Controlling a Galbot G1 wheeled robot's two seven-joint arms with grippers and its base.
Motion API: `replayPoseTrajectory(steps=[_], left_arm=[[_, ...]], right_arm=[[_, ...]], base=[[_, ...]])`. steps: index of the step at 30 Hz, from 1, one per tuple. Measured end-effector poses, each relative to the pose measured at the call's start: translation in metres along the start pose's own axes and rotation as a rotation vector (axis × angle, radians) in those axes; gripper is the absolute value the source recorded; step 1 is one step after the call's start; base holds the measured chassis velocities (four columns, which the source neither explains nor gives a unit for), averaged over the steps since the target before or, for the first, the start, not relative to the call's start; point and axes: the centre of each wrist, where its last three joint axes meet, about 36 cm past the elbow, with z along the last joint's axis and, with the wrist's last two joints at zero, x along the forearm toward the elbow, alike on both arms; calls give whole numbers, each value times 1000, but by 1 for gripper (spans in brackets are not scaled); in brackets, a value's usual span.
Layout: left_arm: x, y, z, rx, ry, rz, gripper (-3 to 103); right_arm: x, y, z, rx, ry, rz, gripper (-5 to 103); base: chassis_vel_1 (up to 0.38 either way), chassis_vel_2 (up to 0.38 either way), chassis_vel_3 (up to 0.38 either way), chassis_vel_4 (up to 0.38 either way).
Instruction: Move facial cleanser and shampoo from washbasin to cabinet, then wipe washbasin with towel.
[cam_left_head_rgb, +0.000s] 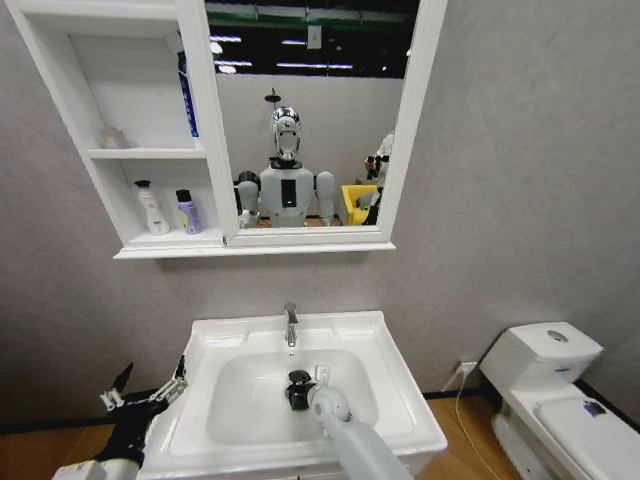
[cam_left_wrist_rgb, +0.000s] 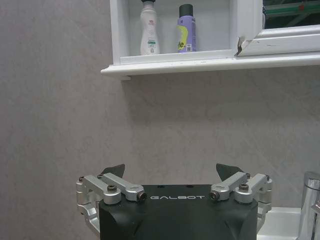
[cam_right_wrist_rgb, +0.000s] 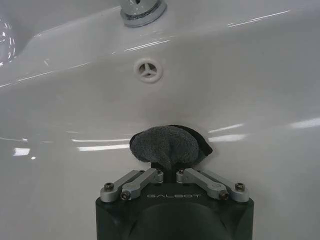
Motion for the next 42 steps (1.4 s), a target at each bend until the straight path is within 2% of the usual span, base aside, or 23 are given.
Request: replayPoseTrajectory(steps=[6, 11, 12, 13, 17, 23, 25, 26, 32, 39, 42], left_arm=[[0, 0, 0, 0, 0, 0, 100], [0, 0, 0, 0, 0, 0, 100], [0, 0, 0, 0, 0, 0, 100], [0, 0, 0, 0, 0, 0, 100], [0, 0, 0, 0, 0, 0, 100], [0, 0, 0, 0, 0, 0, 100], [0, 0, 0, 0, 0, 0, 100], [0, 0, 0, 0, 0, 0, 100], [0, 0, 0, 0, 0, 0, 100], [0, 0, 0, 0, 0, 0, 100], [0, 0, 0, 0, 0, 0, 100]], right_arm=[[-1, 15, 7, 10, 7, -30, 7], [2, 10, 5, 14, -3, -24, 7], [5, 0, 3, 8, -10, -11, 7], [5, 0, 3, 8, -10, -11, 7], [18, -34, 0, -22, -16, 33, 7], [30, -60, 0, -48, -23, 70, 7], [39, -74, -4, -51, -34, 99, 7], [56, -94, -11, -45, -53, 151, 7], [78, -110, -27, -51, -101, 189, 7], [110, -117, -50, 4, -213, 240, 7], [130, -130, -64, 92, -310, 287, 7]], base=[[0, 0, 0, 0], [0, 0, 0, 0], [0, 0, 0, 0], [0, 0, 0, 0], [0, 0, 0, 0], [0, 0, 0, 0], [0, 0, 0, 0], [0, 0, 0, 0], [0, 0, 0, 0], [0, 0, 0, 0], [0, 0, 0, 0]])
